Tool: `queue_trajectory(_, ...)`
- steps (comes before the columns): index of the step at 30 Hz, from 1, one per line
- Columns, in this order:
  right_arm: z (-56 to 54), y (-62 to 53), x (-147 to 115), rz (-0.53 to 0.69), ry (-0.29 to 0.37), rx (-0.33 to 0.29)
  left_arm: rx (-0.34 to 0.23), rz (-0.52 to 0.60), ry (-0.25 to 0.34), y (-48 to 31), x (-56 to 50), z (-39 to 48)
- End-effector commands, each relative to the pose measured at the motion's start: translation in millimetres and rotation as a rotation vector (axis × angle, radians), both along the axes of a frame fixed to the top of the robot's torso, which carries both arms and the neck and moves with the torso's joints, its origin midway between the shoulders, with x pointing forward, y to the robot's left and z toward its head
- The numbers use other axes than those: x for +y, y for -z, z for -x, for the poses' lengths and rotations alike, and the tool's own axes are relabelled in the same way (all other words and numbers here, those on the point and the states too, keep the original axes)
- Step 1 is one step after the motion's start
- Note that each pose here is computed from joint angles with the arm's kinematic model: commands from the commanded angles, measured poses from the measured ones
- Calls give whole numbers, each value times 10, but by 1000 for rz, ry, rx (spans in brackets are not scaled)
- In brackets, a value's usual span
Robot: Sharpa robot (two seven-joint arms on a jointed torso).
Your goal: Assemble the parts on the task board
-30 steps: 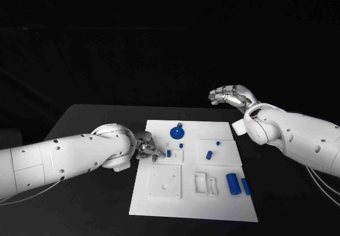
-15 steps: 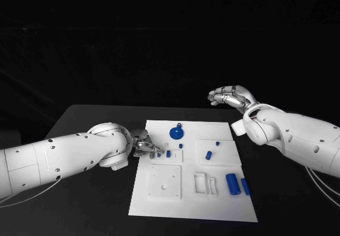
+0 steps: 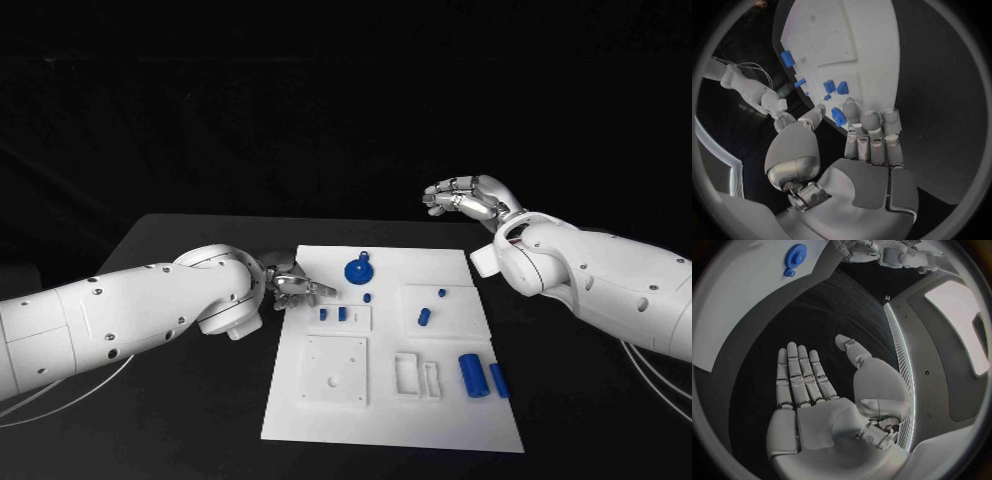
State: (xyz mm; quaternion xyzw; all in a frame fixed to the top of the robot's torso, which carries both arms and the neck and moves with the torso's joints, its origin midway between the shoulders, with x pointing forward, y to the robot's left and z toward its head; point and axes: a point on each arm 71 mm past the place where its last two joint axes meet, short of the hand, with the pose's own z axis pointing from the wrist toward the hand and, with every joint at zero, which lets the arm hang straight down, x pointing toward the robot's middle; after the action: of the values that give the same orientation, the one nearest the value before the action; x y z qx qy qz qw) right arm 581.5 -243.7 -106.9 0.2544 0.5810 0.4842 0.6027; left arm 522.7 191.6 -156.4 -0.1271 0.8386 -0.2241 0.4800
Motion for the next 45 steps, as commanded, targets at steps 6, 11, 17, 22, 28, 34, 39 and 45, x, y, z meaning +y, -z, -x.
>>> queue_trajectory(6, -5, 4, 4, 0, -11, 0, -219, 259, 89, -203, -190, -43)
queue_trajectory(11, -10, 6, -6, 0, -8, 1, -336, 282, 208, -288, -326, -44)
queue_trajectory(17, -14, 7, 4, -1, -9, 1, -435, 187, 339, -319, -507, -43)
queue_trajectory(22, -17, 9, 22, -2, -13, 2, -495, 87, 443, -317, -673, -41)
queue_trajectory(28, -17, 13, 48, -3, -18, 3, -522, -14, 526, -288, -836, -62)
queue_trajectory(34, -17, 17, 65, -4, -22, 4, -541, -99, 590, -229, -938, -92)
queue_trajectory(39, -16, 18, 77, -4, -24, 4, -535, -138, 610, -154, -986, -110)
queue_trajectory(45, -13, 17, 90, -5, -27, 4, -495, -156, 598, -72, -993, -140)
